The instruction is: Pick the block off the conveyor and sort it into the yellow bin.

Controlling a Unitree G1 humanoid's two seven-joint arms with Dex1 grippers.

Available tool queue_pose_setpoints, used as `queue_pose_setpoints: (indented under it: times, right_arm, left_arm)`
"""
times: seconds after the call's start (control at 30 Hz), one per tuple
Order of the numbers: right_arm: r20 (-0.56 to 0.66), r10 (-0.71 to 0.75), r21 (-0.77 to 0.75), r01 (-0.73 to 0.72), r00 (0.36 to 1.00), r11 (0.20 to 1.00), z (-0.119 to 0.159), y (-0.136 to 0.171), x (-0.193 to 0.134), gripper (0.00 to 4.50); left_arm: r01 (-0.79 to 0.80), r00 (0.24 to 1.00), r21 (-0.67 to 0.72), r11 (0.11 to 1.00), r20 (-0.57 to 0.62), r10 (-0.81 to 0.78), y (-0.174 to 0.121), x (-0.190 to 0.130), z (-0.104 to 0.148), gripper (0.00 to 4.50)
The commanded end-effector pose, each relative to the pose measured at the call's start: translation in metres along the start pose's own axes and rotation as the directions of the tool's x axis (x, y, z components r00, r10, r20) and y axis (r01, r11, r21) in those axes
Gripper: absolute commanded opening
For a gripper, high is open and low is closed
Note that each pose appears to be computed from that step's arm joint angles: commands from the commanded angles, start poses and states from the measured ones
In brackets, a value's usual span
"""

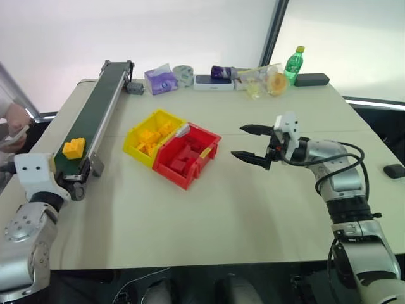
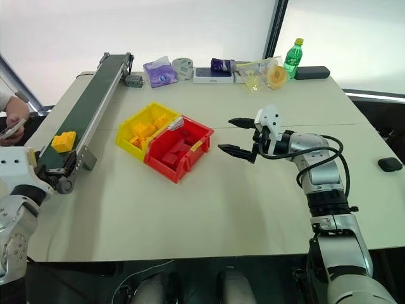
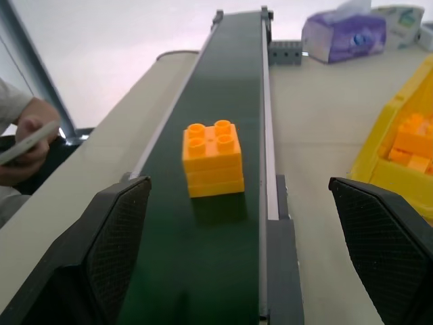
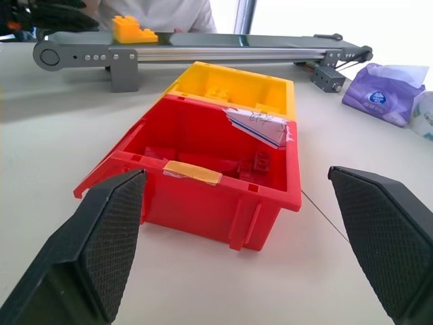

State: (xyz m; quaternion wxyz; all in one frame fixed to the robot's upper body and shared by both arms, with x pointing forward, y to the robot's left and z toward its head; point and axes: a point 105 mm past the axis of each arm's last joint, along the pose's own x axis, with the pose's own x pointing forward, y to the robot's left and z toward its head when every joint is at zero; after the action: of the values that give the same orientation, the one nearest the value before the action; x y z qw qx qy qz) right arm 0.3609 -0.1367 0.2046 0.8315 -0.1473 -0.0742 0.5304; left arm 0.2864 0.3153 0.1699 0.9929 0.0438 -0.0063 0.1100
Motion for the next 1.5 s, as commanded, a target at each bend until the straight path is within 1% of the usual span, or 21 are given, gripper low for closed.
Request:
queue_pose_setpoints:
  times: [0.03, 0.1, 0.17, 0.23, 0.33, 0.4, 0.47, 0.5, 0.57, 0.67, 0.73, 0.83, 0.87, 0.97, 1.07, 1.13, 1.23, 1.33, 1.4, 1.43, 1.5]
  right_arm:
    - [0.029, -0.002, -0.035, 0.003, 1.0, 0.999, 0.012, 0.001, -0.002, 4.5]
    - [0.028, -0.006, -0.035, 0.007, 1.0, 0.999, 0.012, 0.001, -0.003, 4.5]
    - [0.028, -0.009, -0.034, 0.01, 1.0, 0.999, 0.013, 0.001, -0.004, 4.5]
    - [0.028, -0.011, -0.034, 0.012, 1.0, 0.999, 0.013, 0.001, -0.004, 4.5]
    - [0.028, -0.015, -0.033, 0.016, 1.0, 0.999, 0.013, 0.001, -0.004, 4.5]
    - [0.026, -0.017, -0.033, 0.018, 1.0, 0.999, 0.012, 0.001, -0.004, 4.5]
    - [0.026, -0.018, -0.033, 0.019, 1.0, 0.999, 0.012, 0.0, -0.004, 4.5]
    - [0.026, -0.018, -0.033, 0.019, 1.0, 0.999, 0.012, 0.0, -0.004, 4.5]
    - [0.026, -0.018, -0.034, 0.019, 1.0, 0.999, 0.012, 0.0, -0.004, 4.5]
    - [0.027, -0.018, -0.035, 0.019, 0.999, 0.999, 0.012, 0.0, -0.003, 4.5]
    - [0.027, -0.017, -0.037, 0.018, 0.999, 0.999, 0.013, 0.0, -0.003, 4.5]
    - [0.028, -0.019, -0.039, 0.02, 0.999, 0.999, 0.014, -0.001, -0.003, 4.5]
    - [0.028, -0.02, -0.04, 0.021, 0.999, 0.999, 0.014, -0.001, -0.002, 4.5]
    - [0.03, -0.026, -0.041, 0.027, 0.999, 0.999, 0.015, -0.002, -0.002, 4.5]
    - [0.033, -0.032, -0.042, 0.033, 0.999, 0.999, 0.016, -0.003, -0.003, 4.5]
    - [0.029, -0.036, -0.047, 0.038, 0.999, 0.998, 0.015, -0.002, -0.004, 4.5]
    - [0.027, -0.043, -0.048, 0.044, 0.999, 0.998, 0.014, -0.002, -0.007, 4.5]
    - [0.028, -0.051, -0.047, 0.052, 0.998, 0.998, 0.014, -0.002, -0.01, 4.5]
    - [0.027, -0.056, -0.048, 0.058, 0.998, 0.997, 0.014, -0.001, -0.01, 4.5]
    - [0.026, -0.057, -0.05, 0.058, 0.998, 0.997, 0.014, -0.001, -0.01, 4.5]
    - [0.026, -0.059, -0.051, 0.06, 0.998, 0.997, 0.014, 0.001, -0.01, 4.5]
  left_arm:
    - [-0.061, 0.998, 0.026, 0.998, -0.013, 0.061, 0.01, 0.002, 0.006, 4.45]
    - [-0.064, 0.997, 0.052, 0.997, -0.049, 0.066, 0.01, 0.003, 0.003, 4.45]
    - [-0.044, 0.995, 0.023, 0.999, -0.091, 0.046, 0.008, 0.002, -0.006, 4.45]
    - [-0.048, 0.994, 0.026, 0.998, -0.098, 0.051, 0.008, 0.001, -0.01, 4.45]
    - [-0.026, 0.996, -0.002, 1.0, -0.085, 0.025, 0.005, 0.0, -0.007, 3.63]
    - [-0.033, 0.997, -0.002, 0.999, -0.07, 0.032, 0.007, 0.0, -0.003, 2.68]
    - [-0.051, 0.998, -0.001, 0.999, -0.025, 0.051, 0.009, 0.002, 0.007, 1.57]
    - [-0.058, 0.998, -0.003, 0.998, -0.006, 0.058, 0.009, 0.002, 0.012, 1.28]
    - [-0.053, 0.997, 0.007, 0.999, 0.05, 0.053, 0.006, 0.005, 0.024, 1.35]
    - [-0.004, 0.993, -0.029, 1.0, 0.118, 0.008, -0.008, 0.01, 0.04, 1.35]
    - [0.041, 0.987, -0.025, 0.999, 0.155, -0.036, -0.02, 0.014, 0.051, 1.35]
    - [0.096, 0.981, -0.025, 0.995, 0.17, -0.091, -0.037, 0.02, 0.059, 1.35]
    - [0.136, 0.977, -0.032, 0.99, 0.172, -0.128, -0.047, 0.025, 0.06, 1.35]
    - [0.288, 0.941, -0.037, 0.957, 0.198, -0.275, -0.1, 0.052, 0.07, 1.35]
    - [0.366, 0.919, -0.056, 0.929, 0.182, -0.351, -0.134, 0.07, 0.069, 1.35]
    - [0.421, 0.902, -0.057, 0.905, 0.133, -0.411, -0.159, 0.079, 0.058, 1.35]
    - [0.431, 0.898, -0.041, 0.902, 0.123, -0.423, -0.175, 0.089, 0.052, 1.35]
    - [0.393, 0.913, -0.045, 0.918, 0.135, -0.385, -0.179, 0.099, 0.052, 1.35]
    - [0.403, 0.911, -0.083, 0.911, 0.131, -0.391, -0.181, 0.103, 0.05, 2.37]
    - [0.432, 0.898, -0.109, 0.895, 0.14, -0.417, -0.184, 0.102, 0.051, 2.66]
    - [0.442, 0.893, -0.111, 0.89, 0.15, -0.424, -0.182, 0.101, 0.053, 3.61]
